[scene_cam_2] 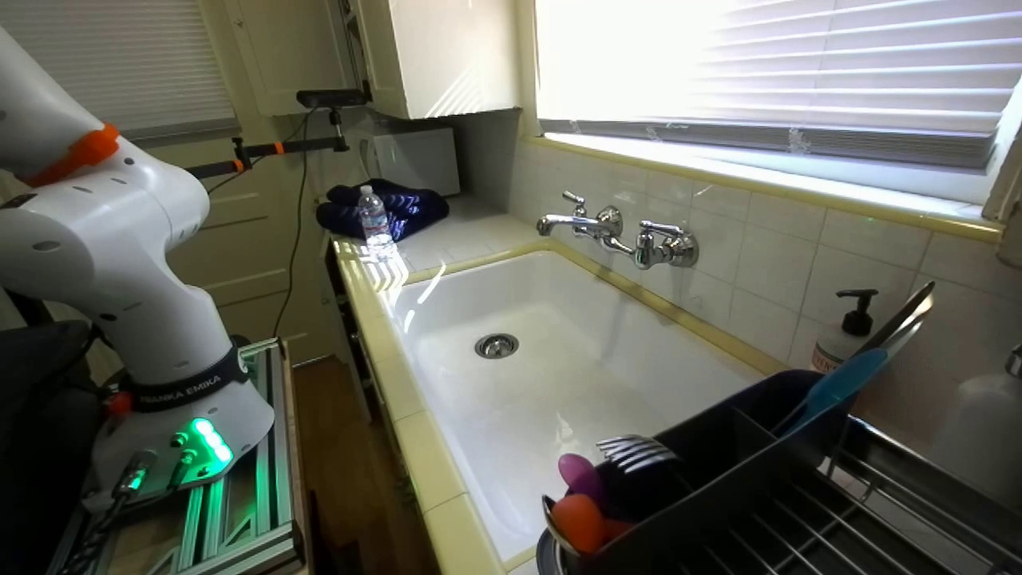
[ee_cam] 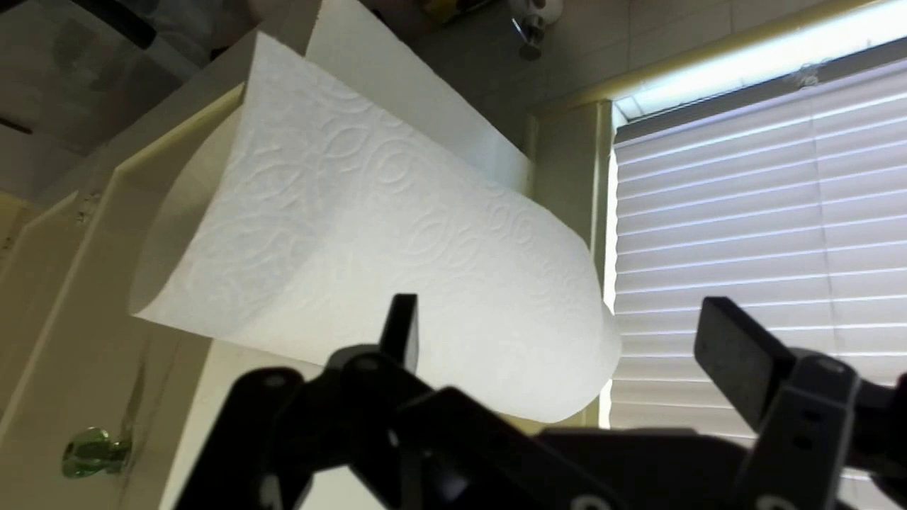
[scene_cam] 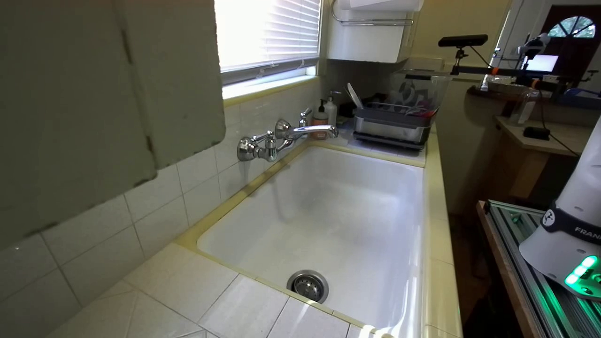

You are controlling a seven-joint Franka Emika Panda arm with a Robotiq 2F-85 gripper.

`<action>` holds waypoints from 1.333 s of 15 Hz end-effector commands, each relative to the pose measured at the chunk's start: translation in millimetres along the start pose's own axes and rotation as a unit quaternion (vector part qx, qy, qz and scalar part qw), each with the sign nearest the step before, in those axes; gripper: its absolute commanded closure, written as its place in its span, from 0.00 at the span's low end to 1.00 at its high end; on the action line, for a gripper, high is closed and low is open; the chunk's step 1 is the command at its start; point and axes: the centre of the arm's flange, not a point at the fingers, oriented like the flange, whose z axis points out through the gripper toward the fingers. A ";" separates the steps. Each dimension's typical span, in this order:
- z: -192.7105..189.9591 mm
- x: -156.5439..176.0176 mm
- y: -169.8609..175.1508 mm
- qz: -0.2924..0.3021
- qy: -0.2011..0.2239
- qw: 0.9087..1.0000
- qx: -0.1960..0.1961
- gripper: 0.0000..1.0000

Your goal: Roll out the paper towels

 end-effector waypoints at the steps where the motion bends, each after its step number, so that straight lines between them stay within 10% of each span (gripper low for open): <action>1: 1.9 1.8 3.9 0.004 0.000 1.000 -0.003 0.00; 20: 67.4 70.1 38.1 0.090 0.073 0.993 -0.028 0.00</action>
